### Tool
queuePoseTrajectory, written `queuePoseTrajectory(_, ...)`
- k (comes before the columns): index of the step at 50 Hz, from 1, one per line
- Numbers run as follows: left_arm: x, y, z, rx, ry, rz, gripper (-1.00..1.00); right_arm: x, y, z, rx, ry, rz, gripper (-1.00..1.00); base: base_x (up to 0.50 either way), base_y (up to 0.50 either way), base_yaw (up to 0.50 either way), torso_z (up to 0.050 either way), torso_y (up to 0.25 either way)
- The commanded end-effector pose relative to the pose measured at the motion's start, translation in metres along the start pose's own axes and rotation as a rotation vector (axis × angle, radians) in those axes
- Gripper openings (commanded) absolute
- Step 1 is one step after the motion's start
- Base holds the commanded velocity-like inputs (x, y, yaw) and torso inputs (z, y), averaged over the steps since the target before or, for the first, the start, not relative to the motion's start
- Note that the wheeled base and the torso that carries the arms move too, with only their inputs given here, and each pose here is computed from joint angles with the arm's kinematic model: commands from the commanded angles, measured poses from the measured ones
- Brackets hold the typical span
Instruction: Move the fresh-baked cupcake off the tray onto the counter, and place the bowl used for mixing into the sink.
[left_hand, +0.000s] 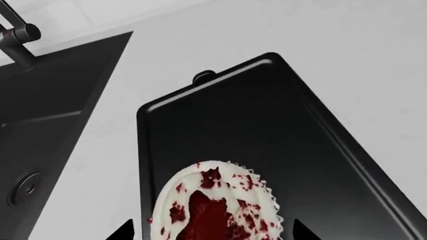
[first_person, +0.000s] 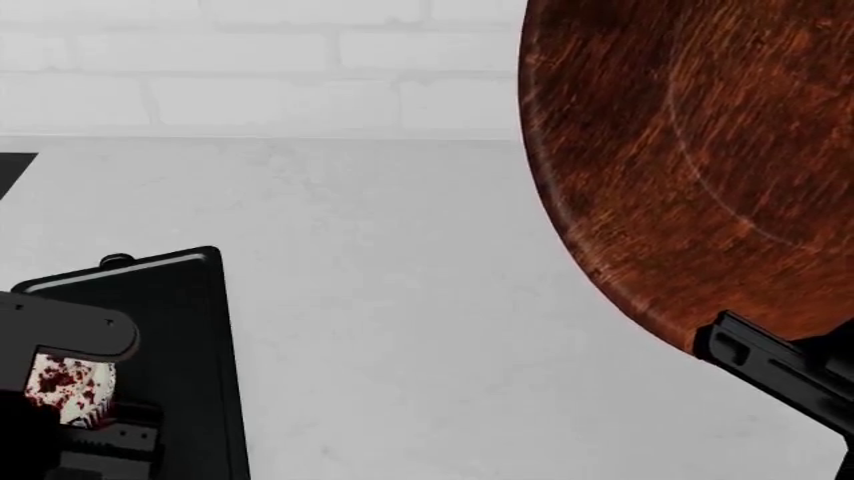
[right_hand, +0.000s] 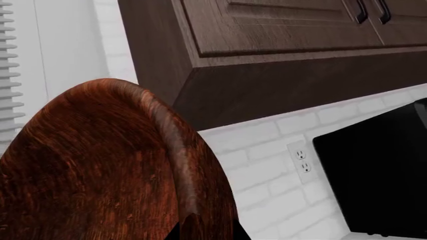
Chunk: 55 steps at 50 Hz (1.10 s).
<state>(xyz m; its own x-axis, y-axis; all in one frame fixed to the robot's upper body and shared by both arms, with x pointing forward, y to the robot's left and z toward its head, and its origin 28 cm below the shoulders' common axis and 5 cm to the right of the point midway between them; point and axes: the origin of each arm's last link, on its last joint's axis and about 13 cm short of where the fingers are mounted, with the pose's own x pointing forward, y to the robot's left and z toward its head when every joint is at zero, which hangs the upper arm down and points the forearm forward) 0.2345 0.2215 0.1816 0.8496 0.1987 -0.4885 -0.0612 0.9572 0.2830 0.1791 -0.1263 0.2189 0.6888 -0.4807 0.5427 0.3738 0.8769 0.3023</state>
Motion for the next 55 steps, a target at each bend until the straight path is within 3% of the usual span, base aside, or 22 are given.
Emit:
queuePoseTrajectory(1,0.005,-0.001,-0.001,0.003,0.007,0.006,1.0,0.001,0.0,0.003,0.0,-0.024,-0.002,-1.0,0.0,0.0,0.0,0.0,0.01)
queuePoseTrajectory(7,0.004,-0.002,-0.005,0.012,0.006,0.007,1.0,0.001,0.0,0.003,0.0,-0.024,-0.003,-1.0,0.0,0.0,0.0,0.0,0.0)
queuePoseTrajectory(8,0.002,-0.002,-0.004,0.012,0.002,0.008,-1.0,0.001,0.0,0.003,0.0,-0.023,-0.002,-1.0,0.0,0.0,0.0,0.0,0.0)
queuePoseTrajectory(21,-0.014,-0.003,-0.003,0.031,-0.046,-0.003,-1.0,0.002,0.0,0.002,0.0,-0.016,0.0,-1.0,0.0,0.0,0.0,0.0,0.0)
queuePoseTrajectory(32,-0.058,0.007,0.022,-0.023,-0.226,-0.016,-1.0,0.002,0.001,0.001,-0.003,-0.012,0.002,-1.0,0.0,0.0,0.0,0.0,0.001)
queuePoseTrajectory(45,-0.072,-0.029,0.049,0.062,-0.322,-0.162,-1.0,0.002,-0.005,0.007,0.014,-0.02,-0.005,-1.0,0.0,0.0,0.0,0.0,0.001)
queuePoseTrajectory(48,-0.07,-0.044,0.055,0.086,-0.335,-0.211,-1.0,0.002,-0.005,0.007,0.014,-0.023,-0.004,-1.0,0.0,0.0,0.0,0.0,0.0)
queuePoseTrajectory(55,-0.063,-0.061,0.08,0.082,-0.342,-0.279,-1.0,0.0,-0.007,0.007,0.016,-0.029,-0.009,-1.0,0.0,0.0,0.0,0.0,0.001)
